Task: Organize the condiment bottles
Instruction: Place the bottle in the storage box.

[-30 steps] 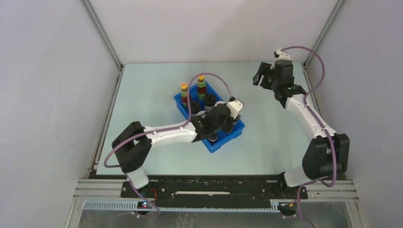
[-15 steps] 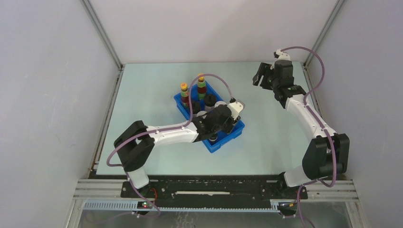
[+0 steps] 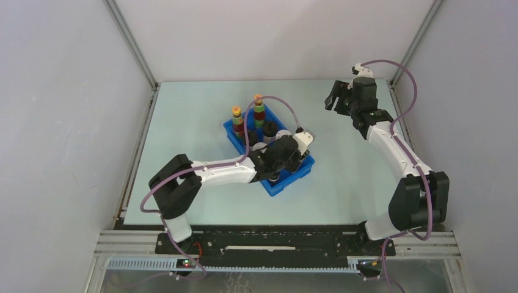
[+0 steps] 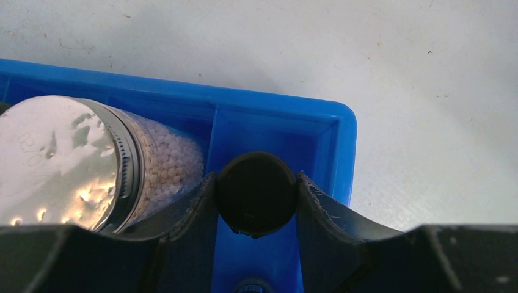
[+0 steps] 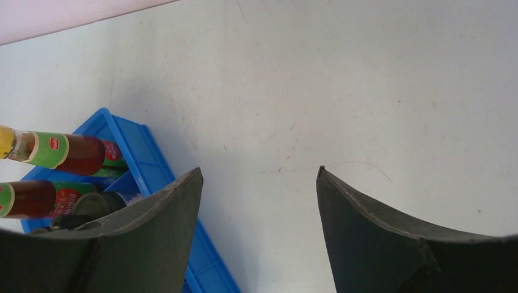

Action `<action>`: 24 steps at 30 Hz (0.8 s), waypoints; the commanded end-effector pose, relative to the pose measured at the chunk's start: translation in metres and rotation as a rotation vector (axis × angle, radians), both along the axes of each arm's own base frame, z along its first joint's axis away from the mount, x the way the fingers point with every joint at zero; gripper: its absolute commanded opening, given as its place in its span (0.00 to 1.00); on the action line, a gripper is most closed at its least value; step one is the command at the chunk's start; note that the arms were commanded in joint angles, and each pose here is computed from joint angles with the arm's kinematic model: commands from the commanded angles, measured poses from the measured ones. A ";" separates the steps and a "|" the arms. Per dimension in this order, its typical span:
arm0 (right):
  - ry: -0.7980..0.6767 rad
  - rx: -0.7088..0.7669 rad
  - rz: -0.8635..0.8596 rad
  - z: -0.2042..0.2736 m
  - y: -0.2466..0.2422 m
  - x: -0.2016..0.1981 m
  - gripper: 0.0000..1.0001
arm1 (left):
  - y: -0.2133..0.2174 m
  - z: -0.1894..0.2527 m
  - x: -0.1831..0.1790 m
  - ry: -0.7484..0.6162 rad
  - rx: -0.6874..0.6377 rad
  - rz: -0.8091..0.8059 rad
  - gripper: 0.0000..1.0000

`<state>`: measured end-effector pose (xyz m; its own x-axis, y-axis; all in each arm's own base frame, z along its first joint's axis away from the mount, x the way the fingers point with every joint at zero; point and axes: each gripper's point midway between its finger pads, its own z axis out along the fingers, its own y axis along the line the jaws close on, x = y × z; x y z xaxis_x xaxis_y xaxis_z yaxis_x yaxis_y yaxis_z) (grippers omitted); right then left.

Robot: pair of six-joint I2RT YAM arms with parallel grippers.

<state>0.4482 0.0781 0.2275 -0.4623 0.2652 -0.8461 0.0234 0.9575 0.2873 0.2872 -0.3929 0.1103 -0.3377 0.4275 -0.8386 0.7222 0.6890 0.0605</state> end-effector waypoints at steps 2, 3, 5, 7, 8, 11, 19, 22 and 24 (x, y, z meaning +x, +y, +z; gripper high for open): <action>-0.040 0.023 -0.016 0.011 -0.003 0.003 0.77 | -0.004 0.004 0.006 -0.006 -0.035 0.021 0.01; -0.040 0.022 -0.016 0.011 -0.003 0.003 0.77 | -0.005 0.003 0.006 -0.005 -0.035 0.021 0.03; -0.040 0.022 -0.016 0.011 -0.003 0.003 0.77 | -0.005 0.002 0.006 -0.004 -0.032 0.019 0.10; -0.039 0.022 -0.016 0.011 -0.003 0.003 0.77 | -0.005 0.002 0.006 -0.004 -0.032 0.018 0.20; -0.038 0.021 -0.015 0.010 -0.003 0.004 0.77 | -0.006 0.003 0.007 -0.005 -0.032 0.018 0.25; -0.040 0.021 -0.017 0.011 -0.003 0.004 0.77 | -0.005 0.002 0.007 -0.007 -0.029 0.019 0.37; -0.042 0.022 -0.017 0.011 -0.004 0.004 0.77 | -0.006 0.001 0.008 -0.006 -0.026 0.020 0.57; -0.042 0.024 -0.017 0.011 -0.004 0.005 0.77 | -0.006 0.002 0.008 -0.007 -0.028 0.021 0.66; -0.041 0.024 -0.016 0.011 -0.004 0.004 0.77 | -0.006 0.002 0.008 -0.007 -0.025 0.024 0.71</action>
<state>0.4486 0.0757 0.2276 -0.4606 0.2677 -0.8463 0.0281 0.9573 0.2876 0.2878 -0.3938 0.1015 -0.3500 0.4320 -0.8311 0.7189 0.6927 0.0573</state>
